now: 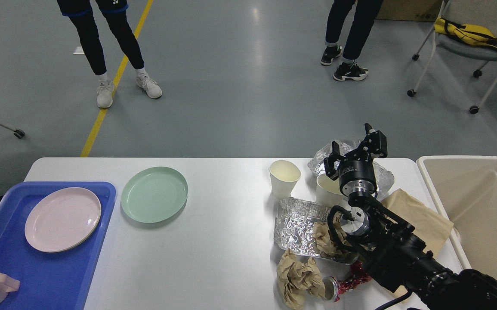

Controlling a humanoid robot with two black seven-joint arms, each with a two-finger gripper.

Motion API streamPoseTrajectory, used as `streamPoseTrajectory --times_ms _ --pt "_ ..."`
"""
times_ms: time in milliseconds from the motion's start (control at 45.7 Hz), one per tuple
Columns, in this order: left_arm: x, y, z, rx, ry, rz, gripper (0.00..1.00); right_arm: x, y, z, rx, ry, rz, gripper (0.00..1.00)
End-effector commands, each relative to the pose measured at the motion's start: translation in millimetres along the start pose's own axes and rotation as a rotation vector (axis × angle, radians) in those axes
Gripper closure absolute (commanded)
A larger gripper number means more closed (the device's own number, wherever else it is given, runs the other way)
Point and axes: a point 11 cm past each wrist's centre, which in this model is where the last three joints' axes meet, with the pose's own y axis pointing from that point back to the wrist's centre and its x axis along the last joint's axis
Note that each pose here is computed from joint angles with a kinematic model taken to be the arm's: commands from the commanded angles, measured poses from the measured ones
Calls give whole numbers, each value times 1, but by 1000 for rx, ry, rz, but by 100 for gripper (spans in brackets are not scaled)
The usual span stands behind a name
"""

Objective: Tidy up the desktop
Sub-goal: 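Lift the teal mug and carry it toward the blue tray, then lower the mug into the blue tray corner and open the left gripper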

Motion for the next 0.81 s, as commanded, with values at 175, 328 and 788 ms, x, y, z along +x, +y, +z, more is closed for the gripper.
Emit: streamPoseTrajectory --times_ms 175,328,788 --pt "-11 -37 4 -11 -3 10 100 0 0 0 1 0 0 0" --pt "-16 -60 -6 12 -5 38 100 0 0 0 -1 0 0 0" --pt "-51 -137 18 -67 20 -17 99 -1 0 0 0 0 -1 0"
